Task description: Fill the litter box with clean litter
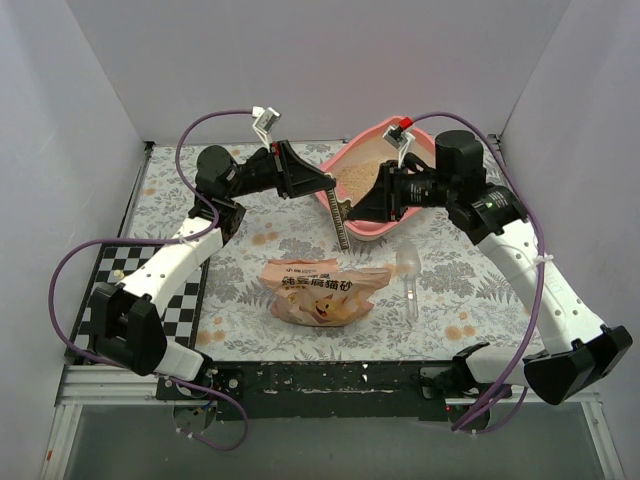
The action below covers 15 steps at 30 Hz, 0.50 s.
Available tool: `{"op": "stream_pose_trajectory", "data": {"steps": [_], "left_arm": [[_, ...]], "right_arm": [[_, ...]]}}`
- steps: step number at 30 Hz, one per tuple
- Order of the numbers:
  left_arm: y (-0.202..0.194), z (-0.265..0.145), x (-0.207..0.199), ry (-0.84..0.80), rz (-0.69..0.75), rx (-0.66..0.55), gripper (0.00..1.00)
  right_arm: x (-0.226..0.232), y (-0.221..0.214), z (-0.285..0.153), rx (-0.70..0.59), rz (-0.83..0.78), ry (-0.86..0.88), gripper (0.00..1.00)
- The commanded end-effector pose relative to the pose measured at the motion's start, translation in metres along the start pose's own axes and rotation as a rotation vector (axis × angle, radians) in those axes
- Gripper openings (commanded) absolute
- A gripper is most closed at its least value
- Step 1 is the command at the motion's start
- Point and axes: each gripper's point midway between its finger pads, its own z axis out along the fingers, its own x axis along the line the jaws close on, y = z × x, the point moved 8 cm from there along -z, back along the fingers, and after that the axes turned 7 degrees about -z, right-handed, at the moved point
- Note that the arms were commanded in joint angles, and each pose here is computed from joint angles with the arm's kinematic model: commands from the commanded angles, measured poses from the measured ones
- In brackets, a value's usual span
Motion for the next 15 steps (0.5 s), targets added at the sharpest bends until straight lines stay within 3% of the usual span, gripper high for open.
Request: {"op": "stream_pose_trajectory", "data": {"steps": [1,3,5,15], "left_arm": [[-0.003,-0.004,-0.022,-0.065,0.078,0.043,0.00],[-0.004,-0.005,-0.024,-0.069,0.085,0.058,0.00],[-0.004,-0.006,-0.027,-0.076,0.092,0.065,0.00],[-0.005,-0.009,-0.038,-0.096,0.106,0.064,0.00]], "right_arm": [[0.005,0.008,-0.008,-0.030,-0.088,-0.050,0.46],[0.007,0.009,-0.012,-0.028,-0.112,-0.062,0.63],[0.010,0.011,-0.014,-0.036,-0.133,-0.054,0.72],[0.018,0.014,-0.011,-0.054,-0.138,0.045,0.75]]}}
